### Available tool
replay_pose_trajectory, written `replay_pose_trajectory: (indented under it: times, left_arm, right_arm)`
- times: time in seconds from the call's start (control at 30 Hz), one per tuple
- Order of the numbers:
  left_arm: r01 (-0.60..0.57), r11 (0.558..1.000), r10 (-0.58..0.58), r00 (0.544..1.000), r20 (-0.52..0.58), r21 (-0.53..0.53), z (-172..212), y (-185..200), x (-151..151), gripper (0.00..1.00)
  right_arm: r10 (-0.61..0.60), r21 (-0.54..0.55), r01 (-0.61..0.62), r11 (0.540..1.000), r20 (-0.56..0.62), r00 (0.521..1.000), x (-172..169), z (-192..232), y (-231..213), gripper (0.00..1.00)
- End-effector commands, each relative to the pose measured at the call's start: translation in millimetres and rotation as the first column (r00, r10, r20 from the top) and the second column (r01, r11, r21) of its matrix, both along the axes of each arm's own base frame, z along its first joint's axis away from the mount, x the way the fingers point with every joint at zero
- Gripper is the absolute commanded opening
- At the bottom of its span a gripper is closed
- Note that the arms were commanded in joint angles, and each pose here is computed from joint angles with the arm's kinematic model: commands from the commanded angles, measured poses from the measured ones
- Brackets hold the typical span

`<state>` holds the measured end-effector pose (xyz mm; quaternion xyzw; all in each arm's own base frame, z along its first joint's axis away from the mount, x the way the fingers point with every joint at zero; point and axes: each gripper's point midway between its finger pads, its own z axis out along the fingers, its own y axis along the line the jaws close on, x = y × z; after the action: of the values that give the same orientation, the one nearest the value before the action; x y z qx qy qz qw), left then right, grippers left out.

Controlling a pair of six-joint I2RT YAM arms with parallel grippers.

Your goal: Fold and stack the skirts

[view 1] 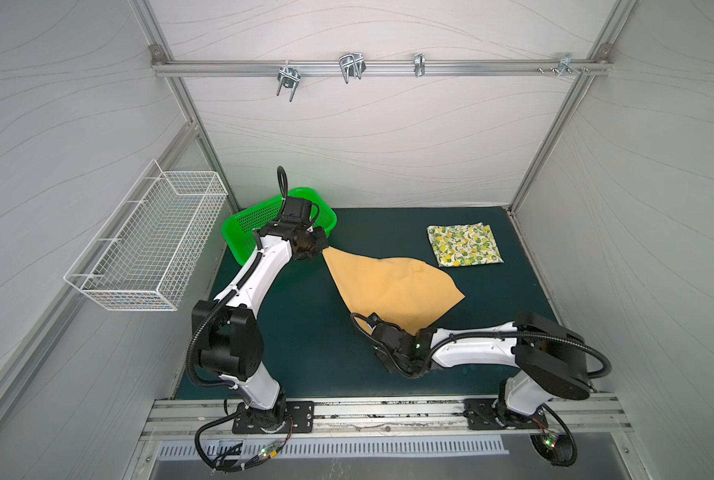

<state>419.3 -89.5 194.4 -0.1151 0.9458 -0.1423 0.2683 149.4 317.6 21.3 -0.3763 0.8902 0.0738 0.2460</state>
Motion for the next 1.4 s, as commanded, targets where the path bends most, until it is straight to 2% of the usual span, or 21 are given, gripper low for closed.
replay_pose_trajectory:
  times: [0.0,0.23,0.47,0.67,0.8,0.93,1.0,1.07,1.17,1.23,1.37]
  left_arm:
    - [-0.004,1.000,0.004,0.999,0.048,0.007,21,6,9,0.00]
    - [-0.027,1.000,0.026,0.995,0.094,0.011,42,19,4,0.00]
    - [-0.069,0.997,0.072,0.980,0.185,-0.022,87,40,-5,0.00]
    - [-0.115,0.992,0.122,0.945,0.304,-0.043,143,55,-21,0.00]
    - [-0.126,0.990,0.144,0.908,0.393,-0.070,184,57,-34,0.00]
    - [-0.132,0.984,0.172,0.867,0.469,-0.117,218,57,-40,0.00]
    - [-0.104,0.983,0.166,0.858,0.486,-0.152,228,48,-33,0.00]
    - [-0.058,0.986,0.126,0.869,0.478,-0.155,229,31,-20,0.00]
    - [0.004,0.997,0.034,0.883,0.468,-0.081,222,-4,4,0.00]
    - [0.033,0.998,-0.004,0.894,0.449,-0.057,208,-22,25,0.00]
    - [0.099,0.993,-0.068,0.933,0.354,-0.071,162,-58,70,0.00]
  right_arm:
    - [0.018,-0.029,-0.019,0.999,-0.046,0.999,-10,5,-10,0.00]
    - [0.115,0.132,-0.104,0.986,-0.080,0.990,-22,64,21,0.00]
    - [0.235,0.282,-0.197,0.939,-0.108,0.966,-38,131,49,0.00]
    - [0.357,0.424,-0.275,0.863,-0.126,0.925,-58,191,73,0.00]
    - [0.447,0.557,-0.313,0.770,-0.121,0.886,-76,239,85,0.00]
    - [0.472,0.637,-0.315,0.703,-0.086,0.878,-80,275,81,0.00]
    - [0.451,0.689,-0.255,0.678,-0.116,0.885,-65,283,71,0.00]
    - [0.405,0.725,-0.168,0.668,-0.165,0.899,-40,280,58,0.00]
    - [0.301,0.730,-0.036,0.682,-0.236,0.924,1,262,33,0.00]
    - [0.229,0.726,0.050,0.686,-0.280,0.932,27,249,15,0.00]
    - [0.060,0.685,0.253,0.683,-0.398,0.915,80,210,-26,0.00]
